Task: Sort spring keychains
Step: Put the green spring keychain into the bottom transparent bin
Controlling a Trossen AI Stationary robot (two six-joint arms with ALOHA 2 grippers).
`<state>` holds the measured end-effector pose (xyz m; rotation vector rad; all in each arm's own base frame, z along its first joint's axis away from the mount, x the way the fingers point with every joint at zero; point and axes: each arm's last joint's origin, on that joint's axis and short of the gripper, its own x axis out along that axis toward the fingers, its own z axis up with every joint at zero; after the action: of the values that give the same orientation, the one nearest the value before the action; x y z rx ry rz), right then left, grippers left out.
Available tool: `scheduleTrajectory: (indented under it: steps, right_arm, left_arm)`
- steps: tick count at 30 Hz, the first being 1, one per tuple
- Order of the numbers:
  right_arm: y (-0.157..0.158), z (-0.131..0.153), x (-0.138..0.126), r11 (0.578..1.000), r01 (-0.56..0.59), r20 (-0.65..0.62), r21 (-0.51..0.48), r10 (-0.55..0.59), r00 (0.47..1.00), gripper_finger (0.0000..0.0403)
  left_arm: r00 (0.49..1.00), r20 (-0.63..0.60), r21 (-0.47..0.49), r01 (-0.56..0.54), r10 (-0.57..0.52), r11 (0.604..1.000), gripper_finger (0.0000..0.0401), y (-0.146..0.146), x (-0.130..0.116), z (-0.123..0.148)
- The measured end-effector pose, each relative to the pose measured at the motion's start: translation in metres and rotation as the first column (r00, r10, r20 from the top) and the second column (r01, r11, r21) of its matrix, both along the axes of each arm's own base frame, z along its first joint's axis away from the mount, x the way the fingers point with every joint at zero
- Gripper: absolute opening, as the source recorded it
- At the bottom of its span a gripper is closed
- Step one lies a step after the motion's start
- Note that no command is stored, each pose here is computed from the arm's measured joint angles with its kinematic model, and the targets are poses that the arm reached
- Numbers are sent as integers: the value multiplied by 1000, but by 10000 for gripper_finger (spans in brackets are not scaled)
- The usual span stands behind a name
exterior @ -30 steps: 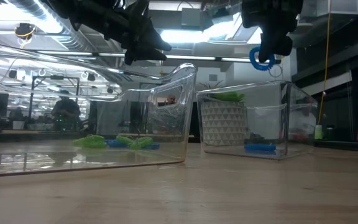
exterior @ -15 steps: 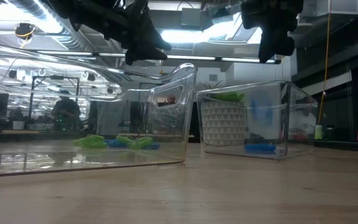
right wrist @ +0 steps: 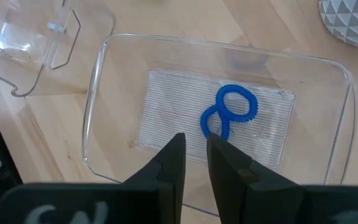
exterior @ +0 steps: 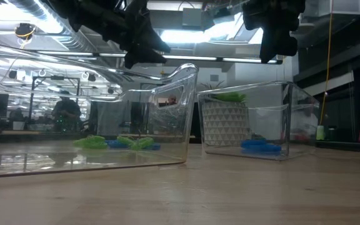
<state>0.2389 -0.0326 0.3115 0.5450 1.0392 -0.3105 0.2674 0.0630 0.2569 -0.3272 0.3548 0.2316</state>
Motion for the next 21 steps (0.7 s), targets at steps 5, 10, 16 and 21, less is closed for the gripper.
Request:
scheduleTrajectory:
  steps: [5, 10, 16, 21]
  right_arm:
    - [0, 0, 0, 1000, 2, 4, -14, -1, 1000, 67]
    - [3, 1, 1, 993, -99, 11, -64, 100, 995, 67]
    - [13, 20, 4, 956, -210, 188, -205, 249, 950, 67]
    - [14, 37, -4, 927, -237, 284, -292, 321, 903, 67]
  left_arm:
    - [1000, -3, -1, 0, 0, 1000, 186, 0, 0, 0]
    - [1000, -3, -1, -1, 1, 1000, 187, 0, 0, 0]
    - [1000, -1, -25, -11, 11, 1000, 185, 0, 0, 0]
    - [999, -41, -34, -12, 11, 999, 185, 0, -2, -4]
